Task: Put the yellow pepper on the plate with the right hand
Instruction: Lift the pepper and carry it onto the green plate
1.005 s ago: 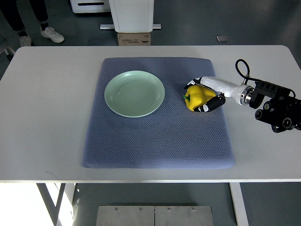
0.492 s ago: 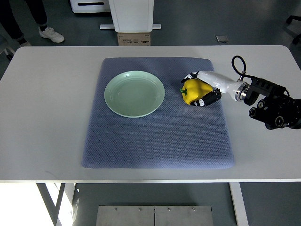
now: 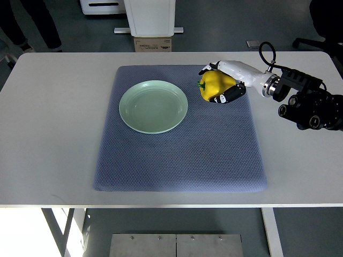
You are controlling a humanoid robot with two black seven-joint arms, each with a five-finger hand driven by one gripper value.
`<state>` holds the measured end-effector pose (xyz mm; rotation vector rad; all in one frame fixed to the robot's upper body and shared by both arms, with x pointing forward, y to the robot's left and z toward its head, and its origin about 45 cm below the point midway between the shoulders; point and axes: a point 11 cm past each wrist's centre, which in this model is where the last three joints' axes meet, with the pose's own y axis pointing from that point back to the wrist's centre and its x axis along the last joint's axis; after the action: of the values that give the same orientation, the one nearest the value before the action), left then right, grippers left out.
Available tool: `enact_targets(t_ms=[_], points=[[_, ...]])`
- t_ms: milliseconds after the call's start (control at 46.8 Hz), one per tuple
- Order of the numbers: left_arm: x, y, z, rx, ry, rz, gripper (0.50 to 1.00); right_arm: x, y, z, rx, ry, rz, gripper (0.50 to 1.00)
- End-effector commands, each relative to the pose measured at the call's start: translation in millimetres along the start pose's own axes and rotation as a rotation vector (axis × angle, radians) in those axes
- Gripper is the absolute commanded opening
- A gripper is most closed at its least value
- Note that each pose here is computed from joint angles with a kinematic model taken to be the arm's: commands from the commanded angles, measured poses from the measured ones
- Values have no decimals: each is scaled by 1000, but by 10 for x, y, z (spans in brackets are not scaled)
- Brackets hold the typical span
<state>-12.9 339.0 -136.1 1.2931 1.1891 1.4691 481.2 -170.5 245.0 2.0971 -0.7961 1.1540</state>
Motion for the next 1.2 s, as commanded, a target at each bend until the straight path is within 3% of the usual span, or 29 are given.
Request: enact_targets(t_ms=[0,363,1112,1176], points=[[0,0,0,0,0,0,1000,-57,-106,-116,-1,-12,-4,500],[0,0,2,-1,0,0,1000,-294,-475,-565,23,-91,-6,500],[0,0,2,-1,0,0,1000,-446,-421,-366,-38,-128,-1,500],[0,0,2,-1,0,0,1000,-456,-419,-367,-37,-131,-2,572]])
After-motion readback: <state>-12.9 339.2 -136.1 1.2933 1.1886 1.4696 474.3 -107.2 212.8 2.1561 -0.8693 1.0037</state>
